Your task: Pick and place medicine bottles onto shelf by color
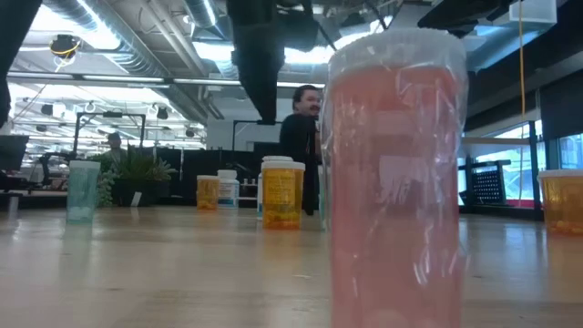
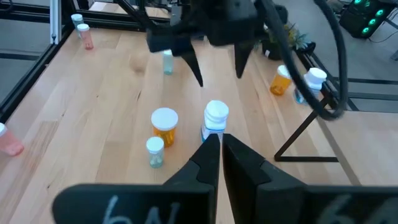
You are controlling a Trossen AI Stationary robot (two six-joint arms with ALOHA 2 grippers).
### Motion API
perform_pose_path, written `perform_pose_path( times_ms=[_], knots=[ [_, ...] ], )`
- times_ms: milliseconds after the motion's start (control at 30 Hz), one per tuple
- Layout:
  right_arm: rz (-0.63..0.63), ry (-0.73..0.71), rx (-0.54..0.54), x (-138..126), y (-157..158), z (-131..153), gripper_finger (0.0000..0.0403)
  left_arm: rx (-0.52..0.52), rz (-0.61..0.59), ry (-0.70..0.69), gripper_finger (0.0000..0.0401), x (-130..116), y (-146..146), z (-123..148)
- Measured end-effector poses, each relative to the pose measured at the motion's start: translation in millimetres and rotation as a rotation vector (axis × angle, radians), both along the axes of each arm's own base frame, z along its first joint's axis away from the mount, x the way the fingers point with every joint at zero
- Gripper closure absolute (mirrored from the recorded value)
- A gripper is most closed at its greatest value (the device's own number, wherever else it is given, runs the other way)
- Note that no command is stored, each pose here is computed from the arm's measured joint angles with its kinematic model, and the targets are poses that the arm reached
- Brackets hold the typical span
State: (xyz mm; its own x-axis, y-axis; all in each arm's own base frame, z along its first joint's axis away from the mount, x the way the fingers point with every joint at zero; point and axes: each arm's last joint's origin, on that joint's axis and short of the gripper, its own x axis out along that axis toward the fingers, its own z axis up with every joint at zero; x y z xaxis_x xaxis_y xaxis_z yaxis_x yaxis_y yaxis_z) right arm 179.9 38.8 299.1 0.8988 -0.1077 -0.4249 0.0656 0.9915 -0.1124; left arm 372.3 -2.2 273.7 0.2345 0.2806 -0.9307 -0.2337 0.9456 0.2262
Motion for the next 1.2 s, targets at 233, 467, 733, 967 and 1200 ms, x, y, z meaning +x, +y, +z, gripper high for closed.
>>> perform_pose_path(
  times_ms=[233,467,733,967,1200],
  knots=[
    [0.000,-0.013,0.003,0,0,1,0.0379,0.012,0.022,-0.092,0.0115,-19,-29,28],
    [0.000,-0.015,0.003,0,0,1,0.0379,0.015,0.035,-0.164,0.0115,-42,-61,50],
    [0.000,-0.016,0.005,1,0,2,0.0379,0.030,0.079,-0.236,0.0115,-63,-92,63],
    [0.000,-0.027,0.009,1,0,2,0.0379,0.032,0.118,-0.290,0.0115,-74,-112,66],
    [0.078,-0.040,-0.016,2,2,4,0.0383,0.041,0.121,-0.329,0.0115,-82,-130,66]
  ],
)
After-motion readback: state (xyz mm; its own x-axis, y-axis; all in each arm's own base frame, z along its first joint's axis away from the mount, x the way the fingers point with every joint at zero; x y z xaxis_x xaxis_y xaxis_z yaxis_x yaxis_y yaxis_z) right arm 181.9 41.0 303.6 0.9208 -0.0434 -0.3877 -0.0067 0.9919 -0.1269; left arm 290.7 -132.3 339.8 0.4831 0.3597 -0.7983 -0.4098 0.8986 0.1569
